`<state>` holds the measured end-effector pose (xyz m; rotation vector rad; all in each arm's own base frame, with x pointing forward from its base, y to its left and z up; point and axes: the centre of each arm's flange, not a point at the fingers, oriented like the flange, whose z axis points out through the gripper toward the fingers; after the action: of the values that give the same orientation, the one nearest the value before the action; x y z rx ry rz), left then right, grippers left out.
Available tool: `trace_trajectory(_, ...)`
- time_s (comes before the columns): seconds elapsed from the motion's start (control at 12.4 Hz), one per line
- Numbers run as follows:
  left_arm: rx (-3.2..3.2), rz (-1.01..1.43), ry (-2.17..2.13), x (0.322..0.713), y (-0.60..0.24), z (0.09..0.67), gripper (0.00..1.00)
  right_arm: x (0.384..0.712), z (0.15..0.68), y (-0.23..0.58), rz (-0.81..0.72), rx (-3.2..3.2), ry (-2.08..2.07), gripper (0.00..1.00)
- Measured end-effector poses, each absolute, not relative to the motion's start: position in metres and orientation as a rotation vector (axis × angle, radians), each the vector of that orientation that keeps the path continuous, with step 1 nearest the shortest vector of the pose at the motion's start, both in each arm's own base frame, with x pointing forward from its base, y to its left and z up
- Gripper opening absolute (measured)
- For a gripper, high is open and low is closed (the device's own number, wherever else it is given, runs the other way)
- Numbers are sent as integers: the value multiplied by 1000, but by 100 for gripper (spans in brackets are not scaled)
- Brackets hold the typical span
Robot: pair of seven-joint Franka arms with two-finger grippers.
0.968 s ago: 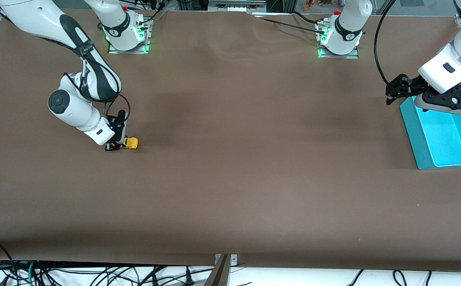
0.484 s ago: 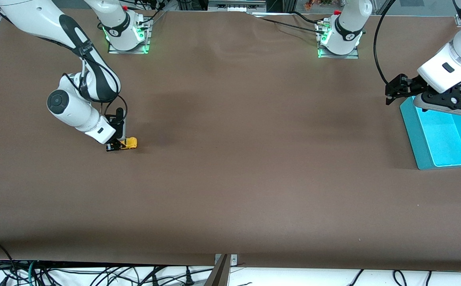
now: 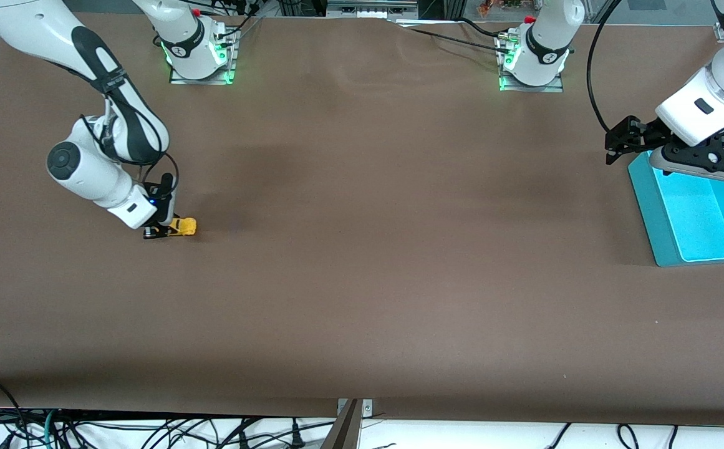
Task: Wind and store yellow beetle car
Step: 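Grasp the yellow car with the right gripper and drag it backward, then release the car from the right gripper so it rolls toward the tray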
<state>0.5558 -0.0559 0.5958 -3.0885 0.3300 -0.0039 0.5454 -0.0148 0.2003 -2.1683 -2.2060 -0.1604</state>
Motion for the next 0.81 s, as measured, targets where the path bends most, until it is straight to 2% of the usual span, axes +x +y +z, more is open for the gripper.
trace_trajectory(0.81, -3088, -4, 330, 556, -56, 596, 100, 536, 201, -151, -194, -2158, -2262, 37)
